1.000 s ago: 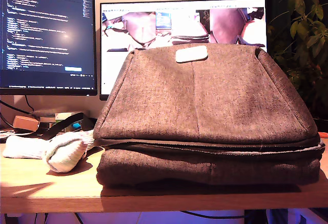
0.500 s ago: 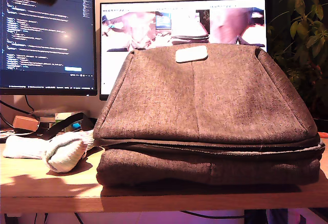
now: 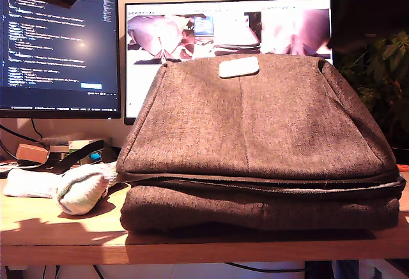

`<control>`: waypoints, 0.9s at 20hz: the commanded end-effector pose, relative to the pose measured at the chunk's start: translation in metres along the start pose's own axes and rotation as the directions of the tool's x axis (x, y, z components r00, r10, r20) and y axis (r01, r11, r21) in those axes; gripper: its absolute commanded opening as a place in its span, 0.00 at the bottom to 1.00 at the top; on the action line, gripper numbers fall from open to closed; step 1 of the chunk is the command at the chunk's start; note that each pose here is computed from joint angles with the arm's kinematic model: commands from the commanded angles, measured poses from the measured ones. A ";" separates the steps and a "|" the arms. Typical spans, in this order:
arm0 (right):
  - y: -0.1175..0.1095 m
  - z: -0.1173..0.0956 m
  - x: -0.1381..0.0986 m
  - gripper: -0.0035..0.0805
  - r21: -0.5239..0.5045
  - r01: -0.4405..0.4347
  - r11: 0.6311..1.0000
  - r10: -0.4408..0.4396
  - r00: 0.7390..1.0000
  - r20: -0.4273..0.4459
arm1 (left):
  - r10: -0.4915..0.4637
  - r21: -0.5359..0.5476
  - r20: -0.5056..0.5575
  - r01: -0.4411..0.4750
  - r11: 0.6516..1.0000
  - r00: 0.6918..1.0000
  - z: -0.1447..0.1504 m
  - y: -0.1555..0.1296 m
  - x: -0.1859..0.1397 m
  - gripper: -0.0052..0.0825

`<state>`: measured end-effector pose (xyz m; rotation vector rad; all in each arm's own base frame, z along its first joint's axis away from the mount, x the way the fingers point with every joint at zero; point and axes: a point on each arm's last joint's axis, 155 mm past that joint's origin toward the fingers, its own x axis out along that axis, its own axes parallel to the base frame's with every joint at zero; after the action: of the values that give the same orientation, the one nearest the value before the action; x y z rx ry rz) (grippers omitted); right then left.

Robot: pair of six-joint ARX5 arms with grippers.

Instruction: Pack the pair of socks inside the grey Google backpack

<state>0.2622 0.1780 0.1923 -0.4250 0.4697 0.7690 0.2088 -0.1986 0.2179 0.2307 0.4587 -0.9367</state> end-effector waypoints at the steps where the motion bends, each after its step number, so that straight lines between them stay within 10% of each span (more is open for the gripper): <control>1: -0.007 0.014 0.005 0.88 -0.048 0.025 0.999 -0.024 1.000 0.020 | -0.004 0.003 -0.002 0.004 1.000 1.000 -0.002 -0.001 0.002 0.03; 14: -0.018 -0.016 0.035 0.96 -0.107 0.044 0.993 -0.057 0.991 -0.121 | -0.009 -0.007 -0.025 0.009 1.000 1.000 -0.008 -0.002 0.001 0.03; 18: -0.021 -0.028 0.042 0.64 -0.094 0.054 0.994 -0.070 0.983 -0.168 | -0.006 -0.005 -0.022 0.006 1.000 1.000 -0.007 -0.001 0.001 0.03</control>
<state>0.2972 0.1726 0.1553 -0.5876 0.5674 0.6972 0.2063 -0.1969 0.2128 0.2321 0.4845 -0.9363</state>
